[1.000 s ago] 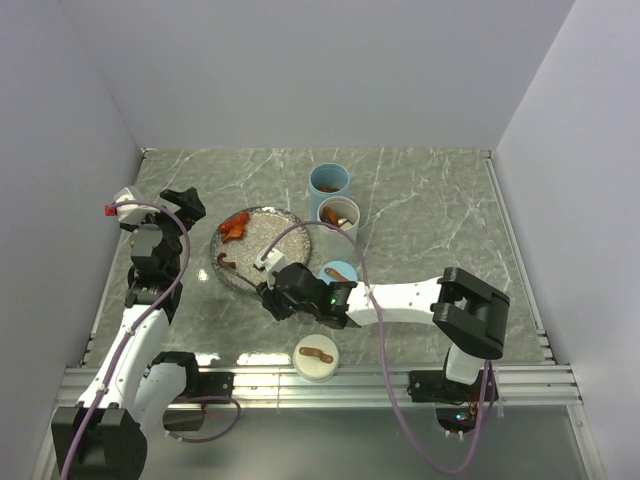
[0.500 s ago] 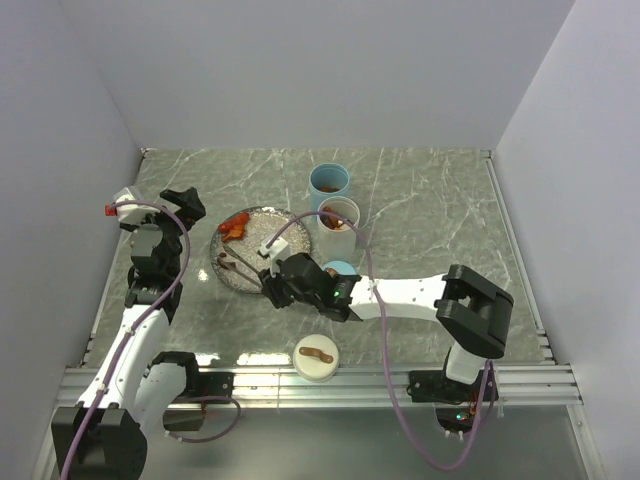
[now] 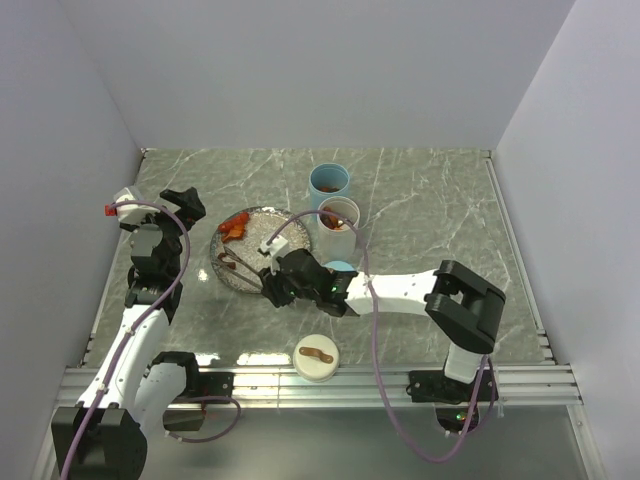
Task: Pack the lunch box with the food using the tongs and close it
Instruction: Pick up the food using the clamp
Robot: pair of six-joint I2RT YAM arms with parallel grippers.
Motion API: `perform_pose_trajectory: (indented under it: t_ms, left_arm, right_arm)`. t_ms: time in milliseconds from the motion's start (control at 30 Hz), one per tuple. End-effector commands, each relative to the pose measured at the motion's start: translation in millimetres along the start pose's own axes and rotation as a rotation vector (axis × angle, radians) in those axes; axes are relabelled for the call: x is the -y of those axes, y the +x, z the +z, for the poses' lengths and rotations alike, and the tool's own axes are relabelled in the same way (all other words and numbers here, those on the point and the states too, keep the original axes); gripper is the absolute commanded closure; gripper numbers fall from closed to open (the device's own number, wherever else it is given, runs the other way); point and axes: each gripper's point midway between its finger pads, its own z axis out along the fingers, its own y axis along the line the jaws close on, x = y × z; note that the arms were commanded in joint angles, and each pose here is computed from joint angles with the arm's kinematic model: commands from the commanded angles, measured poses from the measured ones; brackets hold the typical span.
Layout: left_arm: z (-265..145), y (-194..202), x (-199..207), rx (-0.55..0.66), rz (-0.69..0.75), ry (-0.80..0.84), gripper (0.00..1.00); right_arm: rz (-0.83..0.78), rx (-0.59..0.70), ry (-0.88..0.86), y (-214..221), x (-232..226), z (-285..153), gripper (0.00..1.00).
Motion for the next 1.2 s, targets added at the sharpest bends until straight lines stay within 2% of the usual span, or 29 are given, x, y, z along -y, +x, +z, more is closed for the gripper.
perform_pose_trajectory:
  t_ms: [0,467,667,867,1167]
  left_arm:
    - [0.4,-6.9,4.8,0.031,-0.015,0.024,0.01]
    - [-1.0,-8.6,4.9,0.038,-0.018,0.025,0.00]
    - [-0.7,-8.6,4.6,0.037,-0.018,0.023,0.01]
    - [-0.9,-9.2,4.6,0.039,-0.017,0.022,0.01]
    - [-1.1,-9.5,3.6,0.039,-0.013,0.017,0.01]
  right_arm:
    - [0.027,0.040,-0.042,-18.3,-9.2,8.3,0.56]
    - [0.060,-0.023,0.009,-5.1,3.7,20.8,0.57]
    - [0.052,-0.032,0.004,-5.8,2.7,16.7,0.71]
    - [0.031,0.013,0.036,-29.8,6.6,5.0,0.73]
    - [-0.017,0.153,0.152,-91.0,32.4,-40.4,0.73]
